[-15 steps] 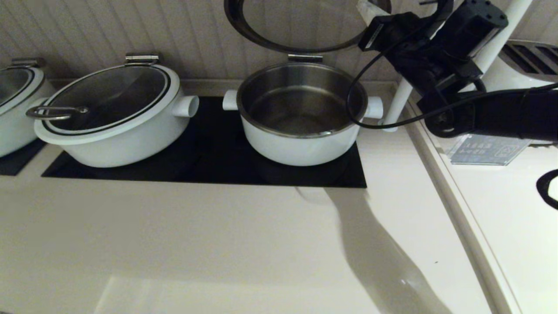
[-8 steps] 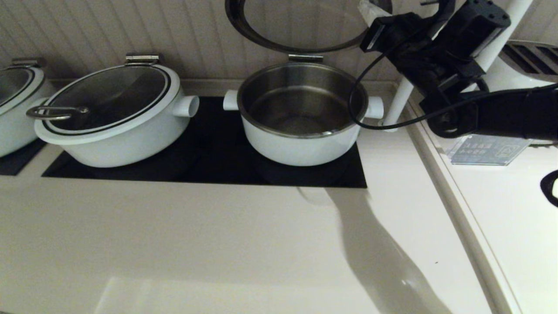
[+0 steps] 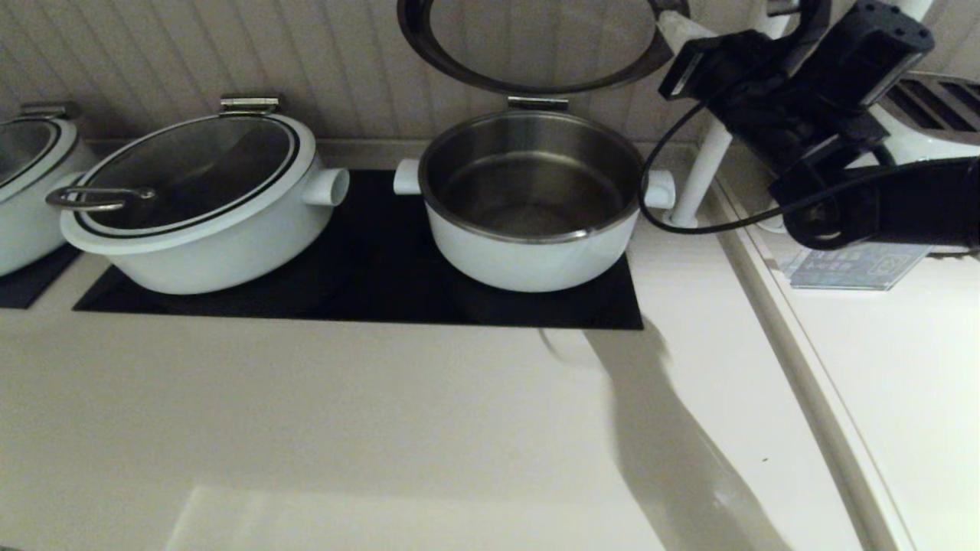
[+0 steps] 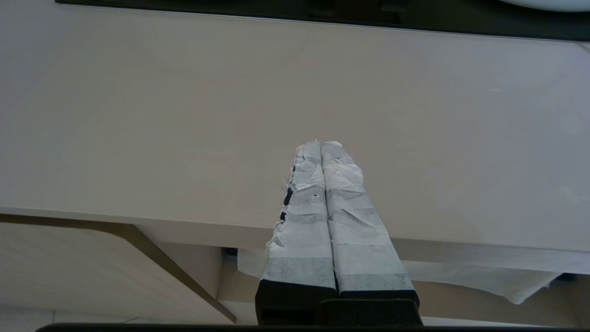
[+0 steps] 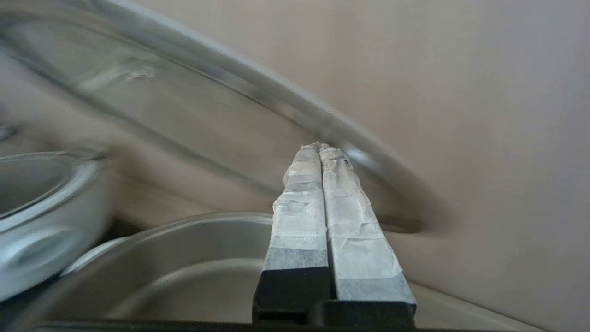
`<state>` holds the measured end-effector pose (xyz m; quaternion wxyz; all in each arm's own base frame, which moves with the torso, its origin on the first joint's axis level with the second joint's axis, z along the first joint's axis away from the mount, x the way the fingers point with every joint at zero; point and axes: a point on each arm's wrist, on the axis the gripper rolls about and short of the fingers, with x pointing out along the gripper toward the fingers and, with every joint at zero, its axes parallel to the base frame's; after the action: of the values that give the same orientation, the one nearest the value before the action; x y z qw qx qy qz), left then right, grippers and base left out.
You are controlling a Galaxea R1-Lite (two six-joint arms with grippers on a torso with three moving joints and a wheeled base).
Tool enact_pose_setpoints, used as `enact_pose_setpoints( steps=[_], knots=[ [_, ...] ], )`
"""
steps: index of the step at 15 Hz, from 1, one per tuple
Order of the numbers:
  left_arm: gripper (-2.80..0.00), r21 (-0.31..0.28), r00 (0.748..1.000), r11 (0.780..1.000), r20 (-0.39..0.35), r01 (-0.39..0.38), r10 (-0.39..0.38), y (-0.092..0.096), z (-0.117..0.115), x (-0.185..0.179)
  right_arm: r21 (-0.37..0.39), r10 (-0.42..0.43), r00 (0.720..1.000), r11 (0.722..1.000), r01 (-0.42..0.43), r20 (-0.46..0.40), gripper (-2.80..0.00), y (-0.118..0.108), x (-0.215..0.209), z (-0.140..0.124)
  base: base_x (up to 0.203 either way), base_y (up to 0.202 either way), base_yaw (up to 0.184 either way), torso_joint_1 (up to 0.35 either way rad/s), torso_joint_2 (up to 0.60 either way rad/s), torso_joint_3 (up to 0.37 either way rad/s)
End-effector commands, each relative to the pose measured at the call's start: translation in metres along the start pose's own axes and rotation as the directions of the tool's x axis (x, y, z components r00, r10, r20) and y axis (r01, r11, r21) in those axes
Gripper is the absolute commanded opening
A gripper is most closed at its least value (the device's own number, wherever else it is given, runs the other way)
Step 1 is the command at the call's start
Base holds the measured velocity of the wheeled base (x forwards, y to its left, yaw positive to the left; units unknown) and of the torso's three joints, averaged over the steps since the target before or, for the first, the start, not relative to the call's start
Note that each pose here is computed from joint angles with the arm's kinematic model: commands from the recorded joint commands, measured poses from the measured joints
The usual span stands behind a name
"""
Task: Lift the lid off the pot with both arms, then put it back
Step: Open the pot lid completely, then close the pot lid
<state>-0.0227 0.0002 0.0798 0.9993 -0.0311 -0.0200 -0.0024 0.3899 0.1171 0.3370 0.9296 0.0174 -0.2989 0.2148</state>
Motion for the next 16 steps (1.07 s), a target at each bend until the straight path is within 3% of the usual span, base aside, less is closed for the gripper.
enact_pose_setpoints(
  steps=[1,8,16],
  knots=[
    [-2.80,-0.001,1.000,1.000,0.001,0.000,0.000,0.000,0.000,0.000,0.001,0.007,1.000,1.000,-0.007,-0.002,-2.80,0.001,-0.003,0.005,0.000,0.000,0.000,0.000,0.00,0.000],
    [-2.80,-0.001,1.000,1.000,0.001,0.000,0.000,0.000,0.000,0.000,0.008,0.008,0.999,1.000,-0.008,-0.042,-2.80,0.004,-0.016,0.009,0.000,0.000,0.000,0.000,0.00,0.000],
    [-2.80,-0.001,1.000,1.000,0.001,0.000,0.000,0.000,0.000,0.000,0.044,0.059,0.982,0.998,-0.052,-0.181,-2.80,0.014,-0.067,0.015,0.000,0.000,0.000,0.000,0.00,0.000]
  ],
)
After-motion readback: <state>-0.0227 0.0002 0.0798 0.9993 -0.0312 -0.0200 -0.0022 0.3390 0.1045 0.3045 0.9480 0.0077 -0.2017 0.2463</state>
